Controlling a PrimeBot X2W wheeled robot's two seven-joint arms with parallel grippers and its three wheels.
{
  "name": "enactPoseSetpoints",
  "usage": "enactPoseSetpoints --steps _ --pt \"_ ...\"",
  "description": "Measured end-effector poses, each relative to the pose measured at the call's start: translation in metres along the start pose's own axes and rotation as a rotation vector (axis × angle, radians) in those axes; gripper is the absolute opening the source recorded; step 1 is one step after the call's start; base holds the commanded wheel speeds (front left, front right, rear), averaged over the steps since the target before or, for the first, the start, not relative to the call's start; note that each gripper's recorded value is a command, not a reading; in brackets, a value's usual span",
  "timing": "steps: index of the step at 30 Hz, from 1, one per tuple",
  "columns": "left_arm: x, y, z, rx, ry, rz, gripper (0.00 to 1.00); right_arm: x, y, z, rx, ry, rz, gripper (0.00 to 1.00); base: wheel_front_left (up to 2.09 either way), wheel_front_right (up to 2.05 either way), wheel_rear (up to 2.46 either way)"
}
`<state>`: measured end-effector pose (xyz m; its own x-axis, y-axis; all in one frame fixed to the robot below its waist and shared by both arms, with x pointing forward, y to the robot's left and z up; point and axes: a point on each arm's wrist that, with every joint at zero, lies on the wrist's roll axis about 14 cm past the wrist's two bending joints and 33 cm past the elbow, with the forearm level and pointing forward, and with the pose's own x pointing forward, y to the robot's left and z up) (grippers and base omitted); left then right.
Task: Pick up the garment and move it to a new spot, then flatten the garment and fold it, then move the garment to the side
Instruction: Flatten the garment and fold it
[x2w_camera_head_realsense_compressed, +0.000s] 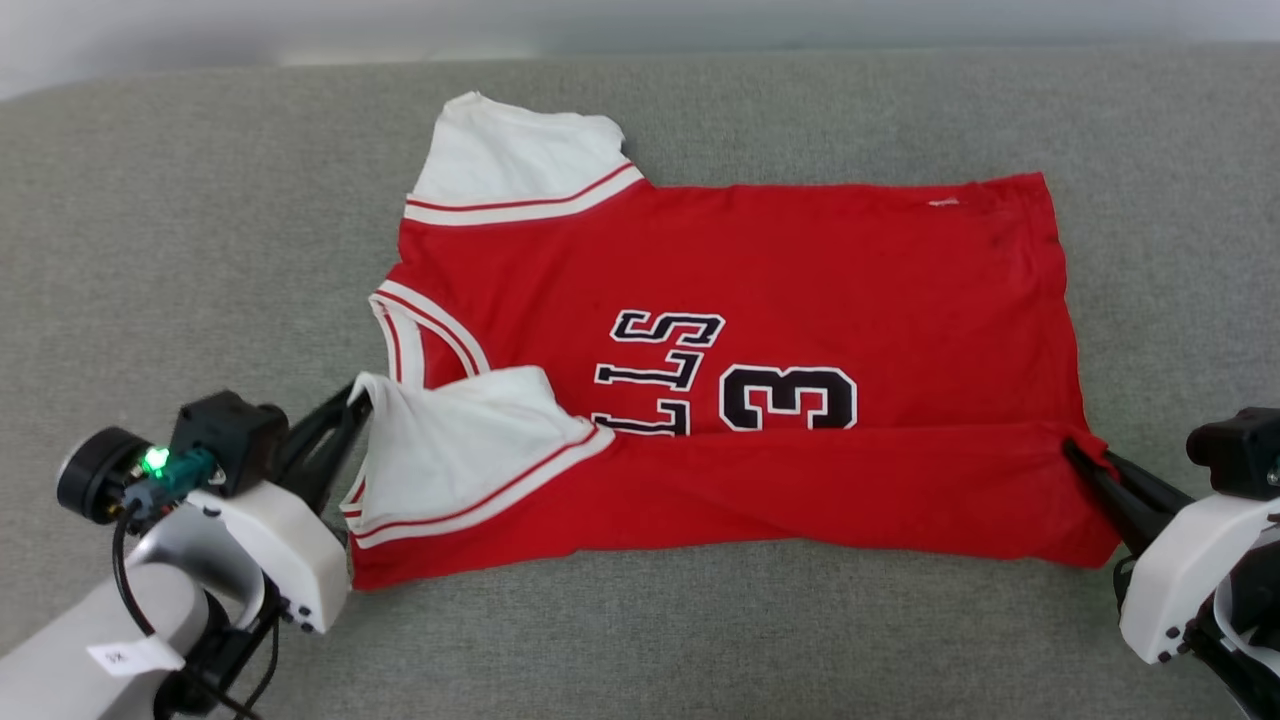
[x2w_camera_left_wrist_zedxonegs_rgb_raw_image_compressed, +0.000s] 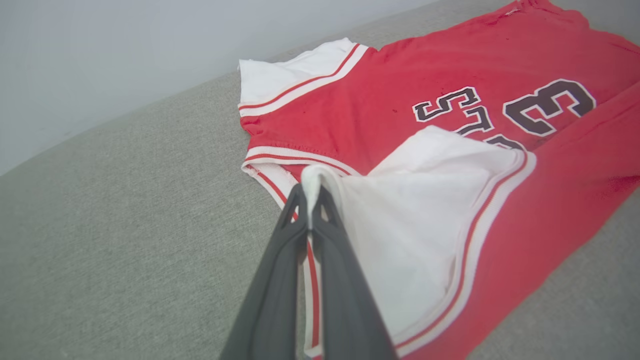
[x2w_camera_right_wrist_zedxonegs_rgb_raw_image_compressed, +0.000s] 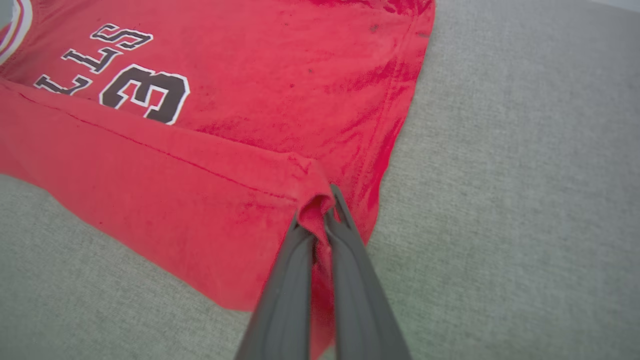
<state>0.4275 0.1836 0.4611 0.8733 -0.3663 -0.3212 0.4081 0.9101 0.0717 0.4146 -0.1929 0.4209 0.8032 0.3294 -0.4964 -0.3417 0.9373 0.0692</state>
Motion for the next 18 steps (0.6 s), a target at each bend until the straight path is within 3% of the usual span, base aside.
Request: enactPoseSetpoints --steps 9,18 --pt "0.038 0.01 -0.028 -0.006 0.081 -0.027 0.0 0.017 -0.008 -0.022 0.017 0.076 -0.012 0.0 0.0 0.0 0.0" --pt "0.047 0.01 -0.075 -0.051 0.199 -0.034 0.0 0.023 -0.01 -0.03 0.014 0.106 -0.014 0.0 0.0 0.0 0.0"
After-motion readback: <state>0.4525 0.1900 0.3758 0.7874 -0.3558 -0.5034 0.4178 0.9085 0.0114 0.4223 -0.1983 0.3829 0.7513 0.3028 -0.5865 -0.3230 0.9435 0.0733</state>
